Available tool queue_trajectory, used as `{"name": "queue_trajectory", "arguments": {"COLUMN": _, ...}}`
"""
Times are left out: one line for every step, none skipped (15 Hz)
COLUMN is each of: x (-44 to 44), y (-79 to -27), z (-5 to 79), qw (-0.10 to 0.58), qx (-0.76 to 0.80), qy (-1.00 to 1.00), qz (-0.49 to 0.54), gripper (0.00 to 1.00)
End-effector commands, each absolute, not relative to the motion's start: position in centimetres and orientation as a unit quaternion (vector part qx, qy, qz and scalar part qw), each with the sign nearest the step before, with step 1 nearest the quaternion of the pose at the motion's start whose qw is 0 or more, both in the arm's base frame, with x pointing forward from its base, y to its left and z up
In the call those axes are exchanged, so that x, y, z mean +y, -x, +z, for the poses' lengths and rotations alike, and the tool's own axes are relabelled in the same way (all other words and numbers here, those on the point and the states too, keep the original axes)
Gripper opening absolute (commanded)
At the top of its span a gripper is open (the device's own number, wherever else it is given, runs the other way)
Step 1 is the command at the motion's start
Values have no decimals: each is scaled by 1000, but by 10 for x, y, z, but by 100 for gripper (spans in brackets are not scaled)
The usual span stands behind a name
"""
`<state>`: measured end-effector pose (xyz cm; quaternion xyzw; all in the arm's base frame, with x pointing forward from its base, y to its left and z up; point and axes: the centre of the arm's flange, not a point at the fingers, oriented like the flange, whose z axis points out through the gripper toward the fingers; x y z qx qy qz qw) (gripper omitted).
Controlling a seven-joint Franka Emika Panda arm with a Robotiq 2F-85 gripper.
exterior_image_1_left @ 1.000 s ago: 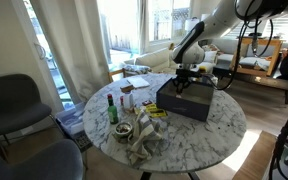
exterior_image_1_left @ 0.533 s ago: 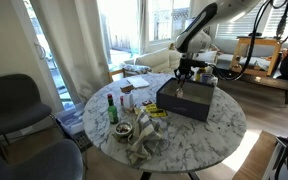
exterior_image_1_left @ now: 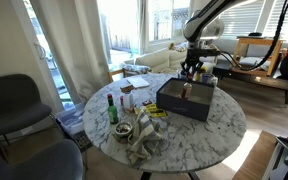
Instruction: Put the bottle in the box upright
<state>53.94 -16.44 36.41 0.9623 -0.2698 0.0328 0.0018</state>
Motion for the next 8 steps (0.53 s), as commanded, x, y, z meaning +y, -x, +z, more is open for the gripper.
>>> {"name": "queue_trajectory", "arguments": {"x": -154, "y": -510, "z": 356, "qw": 21, "qx": -269, "qy": -963, "qz": -12, "gripper": 8}}
{"name": "queue_trajectory", "arguments": {"x": -155, "y": -507, "z": 349, "qw": 24, "qx": -276, "qy": -961, "qz": -24, "gripper": 8}}
{"name": "queue_trajectory", "arguments": {"x": -157, "y": -504, "z": 341, "qw": 25, "qx": -282, "qy": -958, "qz": -39, "gripper": 8}}
{"name": "queue_trajectory", "arguments": {"x": -158, "y": -501, "z": 331, "qw": 25, "qx": -289, "qy": -956, "qz": -49, "gripper": 8}}
{"name": "queue_trajectory", "arguments": {"x": -158, "y": -499, "z": 326, "qw": 20, "qx": -295, "qy": -953, "qz": -58, "gripper": 8}}
{"name": "queue_trajectory", "arguments": {"x": -159, "y": -497, "z": 320, "qw": 16, "qx": -302, "qy": -951, "qz": -63, "gripper": 8}}
{"name": "queue_trajectory", "arguments": {"x": -159, "y": -495, "z": 316, "qw": 14, "qx": -305, "qy": -950, "qz": -69, "gripper": 8}}
{"name": "queue_trajectory", "arguments": {"x": -159, "y": -493, "z": 313, "qw": 11, "qx": -307, "qy": -949, "qz": -73, "gripper": 8}}
